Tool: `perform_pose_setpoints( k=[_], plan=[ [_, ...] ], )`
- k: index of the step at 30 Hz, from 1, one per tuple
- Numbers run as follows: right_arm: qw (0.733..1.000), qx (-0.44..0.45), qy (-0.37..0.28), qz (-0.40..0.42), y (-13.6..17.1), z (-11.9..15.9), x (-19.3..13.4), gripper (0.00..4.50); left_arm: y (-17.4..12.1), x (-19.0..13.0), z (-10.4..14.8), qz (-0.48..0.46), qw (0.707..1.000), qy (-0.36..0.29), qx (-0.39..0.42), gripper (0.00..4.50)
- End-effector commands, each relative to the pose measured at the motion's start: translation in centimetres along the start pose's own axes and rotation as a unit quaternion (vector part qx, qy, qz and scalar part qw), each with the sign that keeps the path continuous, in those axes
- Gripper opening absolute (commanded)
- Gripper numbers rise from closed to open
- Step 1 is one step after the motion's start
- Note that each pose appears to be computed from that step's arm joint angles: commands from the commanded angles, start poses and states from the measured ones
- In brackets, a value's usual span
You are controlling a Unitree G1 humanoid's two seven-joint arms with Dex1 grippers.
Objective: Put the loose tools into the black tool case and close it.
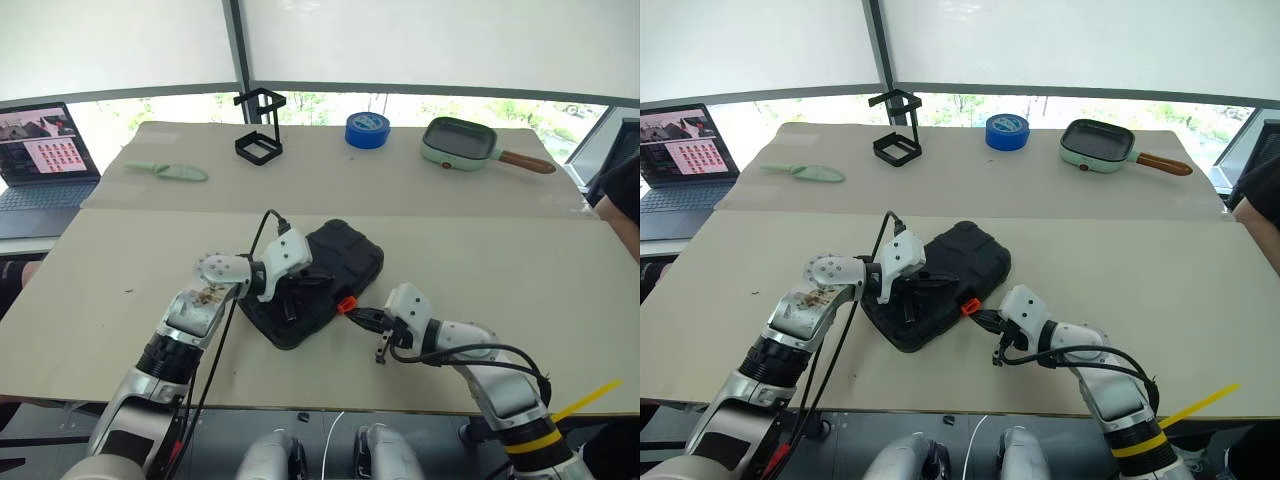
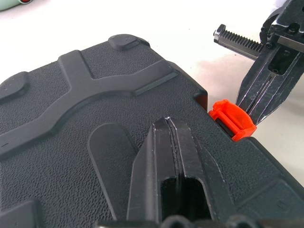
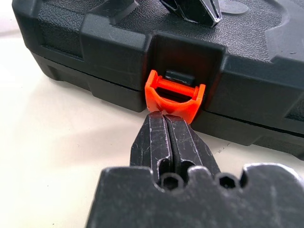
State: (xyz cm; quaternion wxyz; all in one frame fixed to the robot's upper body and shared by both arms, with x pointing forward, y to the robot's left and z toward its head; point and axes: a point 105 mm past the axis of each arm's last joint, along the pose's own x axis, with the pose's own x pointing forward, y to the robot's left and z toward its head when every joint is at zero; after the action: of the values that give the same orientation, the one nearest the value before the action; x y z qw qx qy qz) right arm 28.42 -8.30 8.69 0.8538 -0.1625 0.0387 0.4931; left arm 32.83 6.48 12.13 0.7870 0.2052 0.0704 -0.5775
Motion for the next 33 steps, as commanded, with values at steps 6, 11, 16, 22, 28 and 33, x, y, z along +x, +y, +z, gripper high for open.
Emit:
perform_pose_setpoints(
  k=[6, 11, 16, 22, 28, 33],
  plan=[
    [0.995, -0.031, -0.096, 0.012, -0.7, 6.4, 0.6, 0.00, -2.8, 1.0, -5.4, -0.046, 0.993, 0.076, -0.084, 0.01],
    [0.995, -0.042, -0.084, 0.020, -1.0, 6.5, 0.7, 0.00, -2.6, 1.0, -5.5, -0.037, 0.993, 0.070, -0.089, 0.01],
    [0.995, -0.028, -0.090, 0.017, -1.7, 7.2, -0.2, 0.00, -2.5, 0.8, -5.5, -0.028, 0.994, 0.060, -0.089, 0.01],
    [0.998, -0.009, -0.064, 0.026, -1.5, 6.0, -3.5, 0.00, 0.0, -3.2, -0.5, 0.032, 0.991, -0.115, -0.055, 0.65],
    [0.995, -0.090, -0.025, -0.043, -4.5, 4.1, -9.6, 2.20, 2.5, -12.3, -3.0, 0.159, 0.984, -0.070, -0.050, 2.93],
    [0.992, -0.115, 0.014, -0.059, -5.8, 1.7, -12.9, 3.90, 1.7, -17.3, -6.6, 0.208, 0.977, 0.041, 0.017, 4.50]
  ],
)
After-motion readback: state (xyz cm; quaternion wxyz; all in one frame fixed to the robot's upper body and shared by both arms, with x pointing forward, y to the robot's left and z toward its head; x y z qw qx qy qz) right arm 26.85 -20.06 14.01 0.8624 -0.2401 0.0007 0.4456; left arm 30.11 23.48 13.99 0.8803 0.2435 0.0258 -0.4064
